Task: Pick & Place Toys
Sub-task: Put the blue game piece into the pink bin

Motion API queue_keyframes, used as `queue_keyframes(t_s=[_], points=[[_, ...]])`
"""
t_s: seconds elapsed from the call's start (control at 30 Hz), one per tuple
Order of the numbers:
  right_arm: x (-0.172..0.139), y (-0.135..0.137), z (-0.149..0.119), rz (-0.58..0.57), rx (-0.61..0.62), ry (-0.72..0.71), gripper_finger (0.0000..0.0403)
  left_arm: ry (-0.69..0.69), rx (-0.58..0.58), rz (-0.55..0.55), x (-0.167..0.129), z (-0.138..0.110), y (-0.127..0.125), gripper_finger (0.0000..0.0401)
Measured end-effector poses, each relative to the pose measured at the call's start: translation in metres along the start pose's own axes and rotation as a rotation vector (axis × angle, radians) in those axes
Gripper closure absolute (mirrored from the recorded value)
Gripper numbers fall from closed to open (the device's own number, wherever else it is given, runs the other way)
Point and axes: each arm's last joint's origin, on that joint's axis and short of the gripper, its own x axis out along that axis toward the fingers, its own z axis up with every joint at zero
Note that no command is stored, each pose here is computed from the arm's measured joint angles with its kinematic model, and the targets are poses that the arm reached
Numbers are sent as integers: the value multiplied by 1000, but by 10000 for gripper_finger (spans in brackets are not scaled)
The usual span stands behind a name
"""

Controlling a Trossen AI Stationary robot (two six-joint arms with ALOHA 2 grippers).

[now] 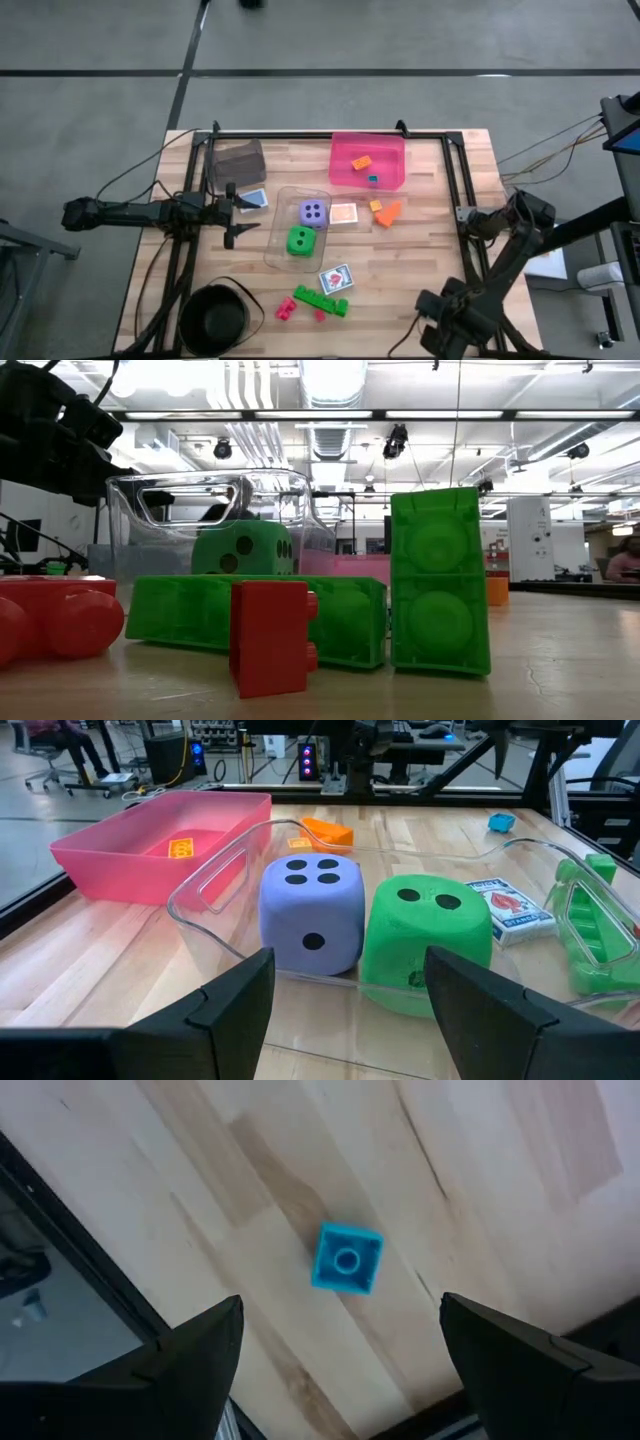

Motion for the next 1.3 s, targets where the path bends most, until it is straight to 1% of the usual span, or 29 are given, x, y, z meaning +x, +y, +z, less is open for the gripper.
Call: queue_keyframes(t_s=[0.23,0.43,0.87,1.07,1.3], points=[[13,-3,-3,-1,14,-19,69,0,0,0,0,0,0,144],[31,-3,-4,45,14,-17,69,1,0,0,0,0,0,144],[58,-15,-5,16,35,-18,69,0,0,0,0,0,0,143],[69,-18,-5,42,40,-16,69,0,0,0,0,0,0,143],[74,-21,-5,39,63,-16,73,0,0,0,0,0,0,143]])
